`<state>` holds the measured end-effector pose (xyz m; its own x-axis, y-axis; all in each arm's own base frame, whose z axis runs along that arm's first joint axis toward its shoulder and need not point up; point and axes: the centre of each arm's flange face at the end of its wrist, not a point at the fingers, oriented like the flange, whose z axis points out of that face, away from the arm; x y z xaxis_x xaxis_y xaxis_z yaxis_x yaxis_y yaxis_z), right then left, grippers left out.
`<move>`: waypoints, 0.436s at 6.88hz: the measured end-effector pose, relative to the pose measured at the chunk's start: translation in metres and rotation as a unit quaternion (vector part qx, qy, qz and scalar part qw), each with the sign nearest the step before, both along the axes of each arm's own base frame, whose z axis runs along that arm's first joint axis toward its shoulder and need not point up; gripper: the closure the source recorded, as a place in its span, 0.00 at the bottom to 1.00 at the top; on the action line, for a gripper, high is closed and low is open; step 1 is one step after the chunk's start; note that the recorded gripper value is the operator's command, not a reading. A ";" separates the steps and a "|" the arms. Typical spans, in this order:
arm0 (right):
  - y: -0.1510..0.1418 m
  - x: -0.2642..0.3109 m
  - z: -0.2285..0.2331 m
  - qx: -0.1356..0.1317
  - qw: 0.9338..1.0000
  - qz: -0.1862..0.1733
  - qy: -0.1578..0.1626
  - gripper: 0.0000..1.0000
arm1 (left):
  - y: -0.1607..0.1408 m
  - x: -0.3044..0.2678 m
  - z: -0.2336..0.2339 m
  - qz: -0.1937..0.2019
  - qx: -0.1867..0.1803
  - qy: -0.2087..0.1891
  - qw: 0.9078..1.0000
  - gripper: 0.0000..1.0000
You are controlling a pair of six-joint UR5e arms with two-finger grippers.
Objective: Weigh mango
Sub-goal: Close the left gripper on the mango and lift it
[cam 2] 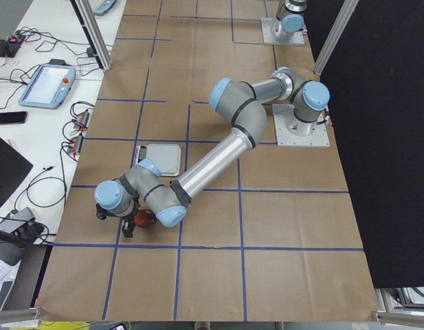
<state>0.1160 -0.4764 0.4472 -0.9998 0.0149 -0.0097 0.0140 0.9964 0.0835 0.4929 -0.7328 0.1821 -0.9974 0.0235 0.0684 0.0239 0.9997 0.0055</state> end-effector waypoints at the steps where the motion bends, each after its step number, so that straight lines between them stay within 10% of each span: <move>1: 0.000 0.000 0.000 0.000 1.000 0.000 0.000 0.00 | 0.001 0.001 0.000 0.001 0.001 0.001 1.000 0.52; 3: 0.000 0.000 0.000 0.000 1.000 0.000 0.000 0.00 | 0.002 0.001 0.009 0.002 0.000 0.000 1.000 0.52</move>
